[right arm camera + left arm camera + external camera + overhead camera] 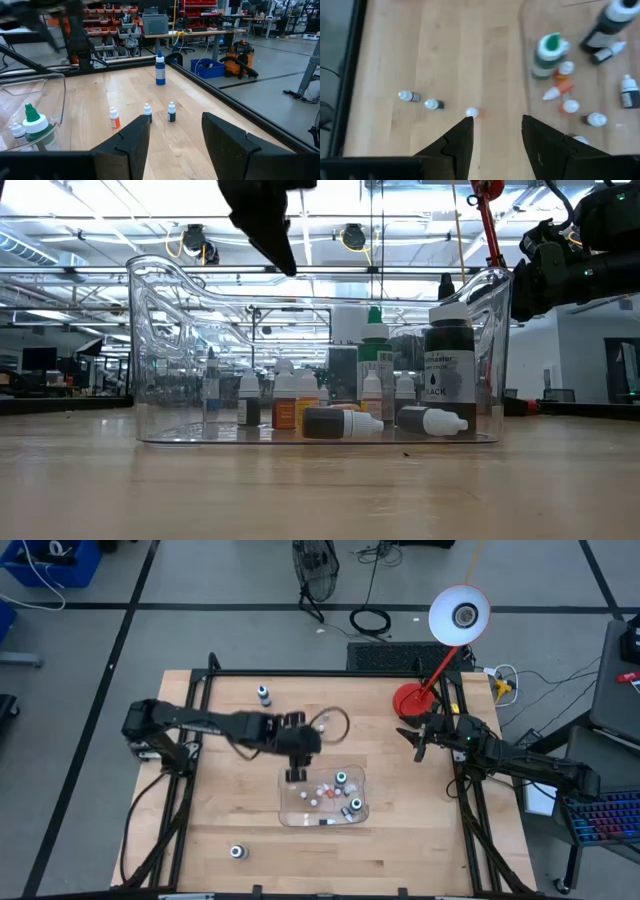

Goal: Pick & Place food coloring
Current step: Put the small green food coloring bottle into the transparent bin

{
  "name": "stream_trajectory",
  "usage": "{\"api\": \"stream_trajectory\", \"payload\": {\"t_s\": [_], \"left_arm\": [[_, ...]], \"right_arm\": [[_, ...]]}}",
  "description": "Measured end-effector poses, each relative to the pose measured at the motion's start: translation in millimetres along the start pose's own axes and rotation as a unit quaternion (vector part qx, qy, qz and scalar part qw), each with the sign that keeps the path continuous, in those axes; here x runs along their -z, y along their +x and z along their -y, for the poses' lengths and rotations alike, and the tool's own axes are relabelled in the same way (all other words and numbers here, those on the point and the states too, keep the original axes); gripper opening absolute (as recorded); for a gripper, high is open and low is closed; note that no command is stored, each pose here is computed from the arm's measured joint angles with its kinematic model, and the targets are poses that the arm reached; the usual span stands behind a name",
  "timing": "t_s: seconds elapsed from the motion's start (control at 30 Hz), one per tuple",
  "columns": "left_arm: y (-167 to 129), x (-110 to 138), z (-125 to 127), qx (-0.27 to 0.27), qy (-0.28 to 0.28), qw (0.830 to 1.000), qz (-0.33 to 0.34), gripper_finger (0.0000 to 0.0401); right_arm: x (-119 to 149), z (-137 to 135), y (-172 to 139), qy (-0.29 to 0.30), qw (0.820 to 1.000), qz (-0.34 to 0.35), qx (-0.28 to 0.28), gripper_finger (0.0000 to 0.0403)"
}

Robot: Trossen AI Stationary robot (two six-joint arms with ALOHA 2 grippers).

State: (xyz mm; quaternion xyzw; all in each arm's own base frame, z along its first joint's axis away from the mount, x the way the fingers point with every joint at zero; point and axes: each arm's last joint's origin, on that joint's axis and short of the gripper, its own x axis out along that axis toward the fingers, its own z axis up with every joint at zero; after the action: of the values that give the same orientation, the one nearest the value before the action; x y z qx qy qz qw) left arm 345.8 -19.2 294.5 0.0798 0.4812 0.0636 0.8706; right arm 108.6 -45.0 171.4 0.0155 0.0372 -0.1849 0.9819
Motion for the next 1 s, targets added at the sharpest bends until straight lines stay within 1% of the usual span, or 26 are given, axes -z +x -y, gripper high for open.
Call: {"api": "stream_trajectory", "payload": {"t_s": [0.07, 0.17, 0.27, 0.33, 0.37, 0.43, 0.47, 0.57, 0.67, 0.8, 0.93, 1.0], "left_arm": [[3.7, 1.0, -16.5, -0.001, -0.009, 1.0, -0.005, 0.0171], [15.9, 2.6, -44.7, -0.027, -0.016, 0.999, -0.014, 0.0171], [28.1, 3.9, -79.1, -0.042, -0.064, 0.997, -0.002, 0.0177], [31.6, 4.6, -103.7, -0.042, -0.107, 0.993, 0.022, 0.0185], [34.3, 7.1, -115.2, -0.037, -0.127, 0.991, 0.021, 0.019], [38.9, 6.7, -137.7, -0.035, -0.169, 0.985, 0.011, 0.0199], [41.4, 7.1, -148.2, -0.037, -0.189, 0.981, -0.004, 0.0204], [51.4, 2.0, -169.7, -0.041, -0.216, 0.974, -0.053, 0.0212], [67.9, -11.3, -176.9, -0.031, -0.208, 0.975, -0.075, 0.0213], [97.6, -19.5, -180.2, -0.009, -0.191, 0.976, -0.1, 0.0214], [125.4, -14.7, -182.7, -0.001, -0.185, 0.974, -0.13, 0.0214], [135.7, -10.0, -184.5, 0.005, -0.194, 0.971, -0.143, 0.0214]], "right_arm": [[0.0, 0.0, 0.0, 0.0, 1.0, 0.0, 0.0, 0.0171], [0.0, 0.0, 0.0, 0.0, 1.0, 0.0, 0.0, 0.0171], [0.0, 0.0, 0.0, 0.0, 1.0, 0.0, 0.0, 0.0171], [0.0, 0.0, 0.0, 0.0, 1.0, 0.0, 0.0, 0.0171], [-0.2, 0.0, 0.0, 0.0, 1.0, 0.001, 0.0, 0.0171], [-0.2, 0.0, 0.0, 0.0, 1.0, 0.001, 0.0, 0.0171], [-0.2, 0.0, 0.0, 0.0, 1.0, 0.0, 0.0, 0.0171], [-0.3, 0.0, 0.0, 0.0, 1.0, 0.001, 0.0, 0.0171], [0.0, 0.1, 0.2, 0.0, 1.0, -0.001, 0.001, 0.0171], [0.1, 0.0, 0.2, 0.0, 1.0, -0.001, 0.0, 0.0171], [0.1, 0.1, 0.3, 0.0, 1.0, -0.002, 0.0, 0.0171], [0.1, 0.1, 0.3, 0.0, 1.0, -0.002, 0.0, 0.0171]]}}
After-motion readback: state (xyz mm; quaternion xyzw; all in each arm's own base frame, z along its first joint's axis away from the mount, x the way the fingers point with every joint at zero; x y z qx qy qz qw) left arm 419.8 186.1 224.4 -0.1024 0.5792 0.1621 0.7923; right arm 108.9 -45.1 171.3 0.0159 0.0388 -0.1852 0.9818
